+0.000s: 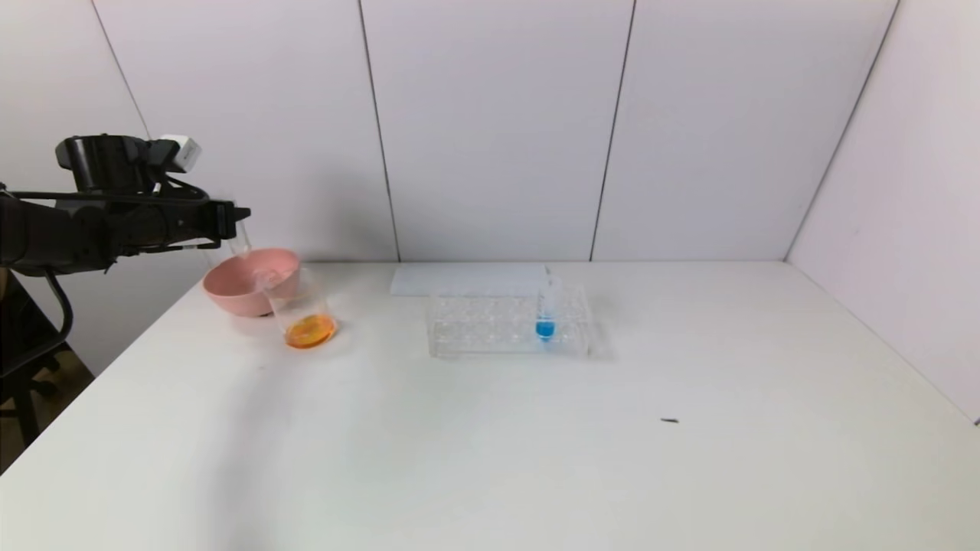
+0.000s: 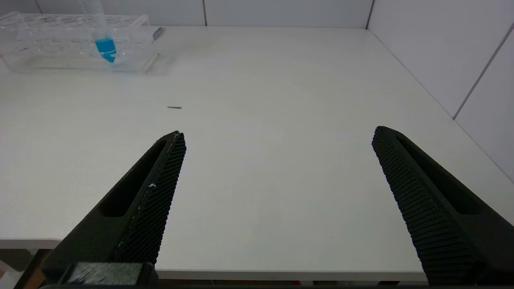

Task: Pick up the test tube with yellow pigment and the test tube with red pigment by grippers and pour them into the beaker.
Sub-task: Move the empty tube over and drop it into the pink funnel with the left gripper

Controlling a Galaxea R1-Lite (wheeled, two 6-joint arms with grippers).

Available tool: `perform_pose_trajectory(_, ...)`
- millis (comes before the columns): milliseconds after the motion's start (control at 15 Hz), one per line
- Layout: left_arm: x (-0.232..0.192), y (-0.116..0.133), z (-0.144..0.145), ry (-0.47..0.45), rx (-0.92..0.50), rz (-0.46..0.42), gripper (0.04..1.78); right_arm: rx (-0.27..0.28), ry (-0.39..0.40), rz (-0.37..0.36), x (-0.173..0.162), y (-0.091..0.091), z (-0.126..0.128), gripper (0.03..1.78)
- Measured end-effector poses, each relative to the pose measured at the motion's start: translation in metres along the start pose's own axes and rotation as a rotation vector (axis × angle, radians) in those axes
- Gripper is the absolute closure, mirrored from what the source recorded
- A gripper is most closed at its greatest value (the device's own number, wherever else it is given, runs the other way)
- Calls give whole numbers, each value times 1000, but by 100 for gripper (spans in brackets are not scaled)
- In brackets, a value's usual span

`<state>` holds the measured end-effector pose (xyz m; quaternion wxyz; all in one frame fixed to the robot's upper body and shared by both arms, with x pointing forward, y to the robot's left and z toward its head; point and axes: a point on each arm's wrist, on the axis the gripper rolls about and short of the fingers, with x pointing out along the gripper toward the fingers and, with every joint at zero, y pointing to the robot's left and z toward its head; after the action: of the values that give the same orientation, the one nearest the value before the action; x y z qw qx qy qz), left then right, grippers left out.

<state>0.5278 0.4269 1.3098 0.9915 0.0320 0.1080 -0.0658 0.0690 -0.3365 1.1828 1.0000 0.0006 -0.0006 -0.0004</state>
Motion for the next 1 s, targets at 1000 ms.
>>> perform_pose_trajectory(1000,40,20,-36,55,-41,15,135,0,0,0,0,0,0,11)
